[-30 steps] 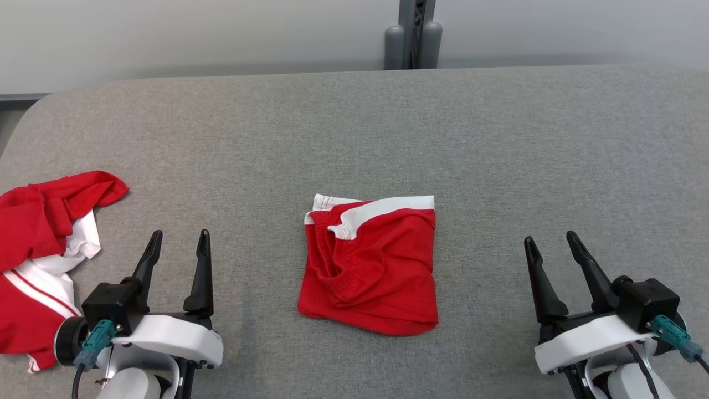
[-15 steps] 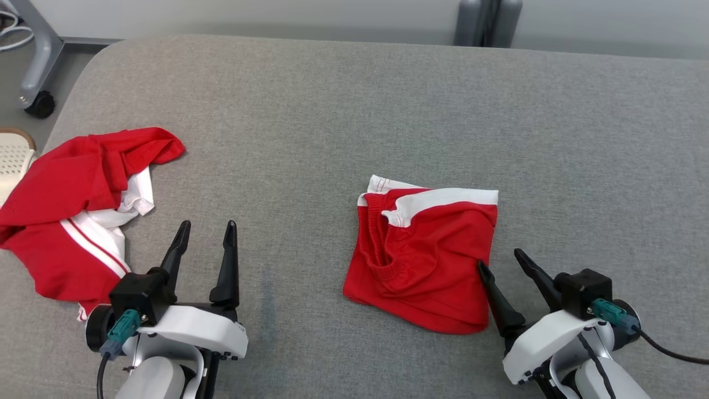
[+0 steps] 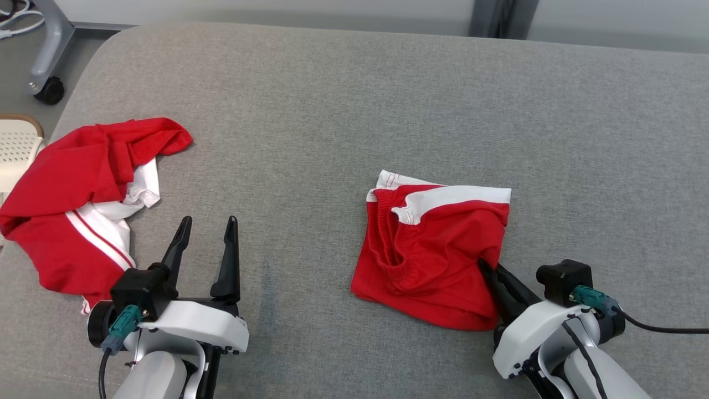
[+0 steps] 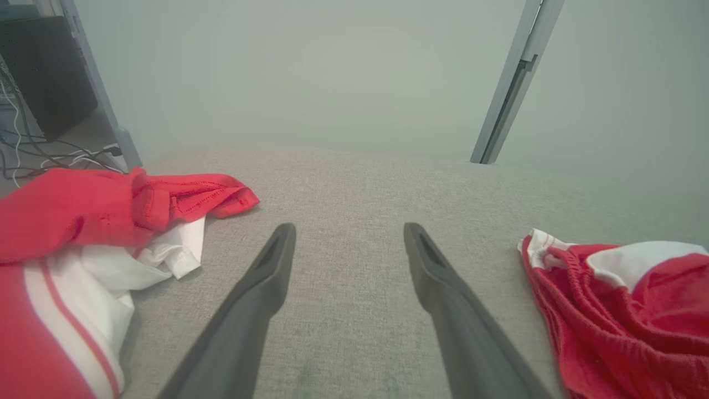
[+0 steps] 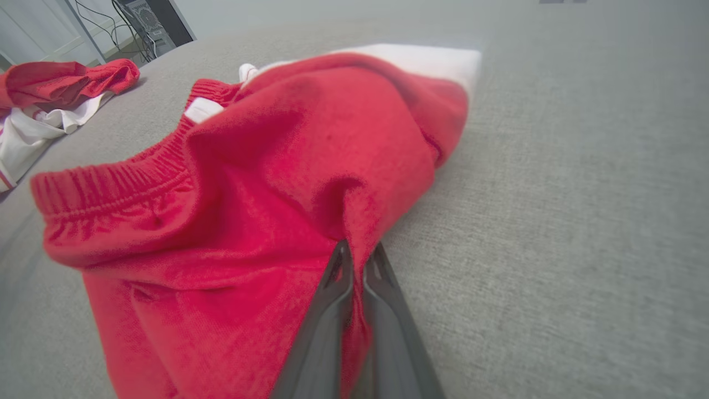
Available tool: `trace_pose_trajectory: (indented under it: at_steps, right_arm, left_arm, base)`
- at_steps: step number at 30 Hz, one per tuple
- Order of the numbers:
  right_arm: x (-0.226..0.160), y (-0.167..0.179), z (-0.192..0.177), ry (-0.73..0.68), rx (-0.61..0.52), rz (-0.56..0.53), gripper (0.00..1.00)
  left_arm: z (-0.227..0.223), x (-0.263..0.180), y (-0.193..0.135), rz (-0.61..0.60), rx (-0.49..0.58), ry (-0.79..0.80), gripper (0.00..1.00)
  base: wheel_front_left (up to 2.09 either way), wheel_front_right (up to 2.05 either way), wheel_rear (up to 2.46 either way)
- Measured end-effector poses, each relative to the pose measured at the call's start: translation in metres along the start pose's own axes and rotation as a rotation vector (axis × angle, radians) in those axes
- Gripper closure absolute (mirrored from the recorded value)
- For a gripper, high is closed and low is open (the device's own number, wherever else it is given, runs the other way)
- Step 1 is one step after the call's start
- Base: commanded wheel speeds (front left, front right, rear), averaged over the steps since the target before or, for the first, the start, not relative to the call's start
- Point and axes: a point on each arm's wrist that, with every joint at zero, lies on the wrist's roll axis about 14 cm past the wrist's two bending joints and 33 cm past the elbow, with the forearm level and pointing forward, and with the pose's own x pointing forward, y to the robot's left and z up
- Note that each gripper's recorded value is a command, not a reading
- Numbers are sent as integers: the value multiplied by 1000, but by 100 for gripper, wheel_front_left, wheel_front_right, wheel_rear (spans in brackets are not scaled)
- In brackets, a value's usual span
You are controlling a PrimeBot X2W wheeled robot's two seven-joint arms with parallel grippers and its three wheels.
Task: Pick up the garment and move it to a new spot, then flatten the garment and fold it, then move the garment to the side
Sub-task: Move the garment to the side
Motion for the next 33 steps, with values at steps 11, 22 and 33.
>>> trace_pose_trajectory:
  at_steps: [11, 22, 33]
  right_arm:
    - [-42, -48, 12, -75, -2, -157, 100]
    - [-114, -132, 34, -168, -33, -457, 100]
    - [-160, -246, 72, -136, -214, -709, 100]
  left_arm:
    - [-1, 23, -39, -130, 18, -1, 0]
    - [-8, 61, -128, -396, 52, 20, 0]
    - [-13, 83, -178, -549, 68, 24, 0]
  base:
    - [0, 0, 0]
    - [0, 0, 0]
    - [0, 0, 0]
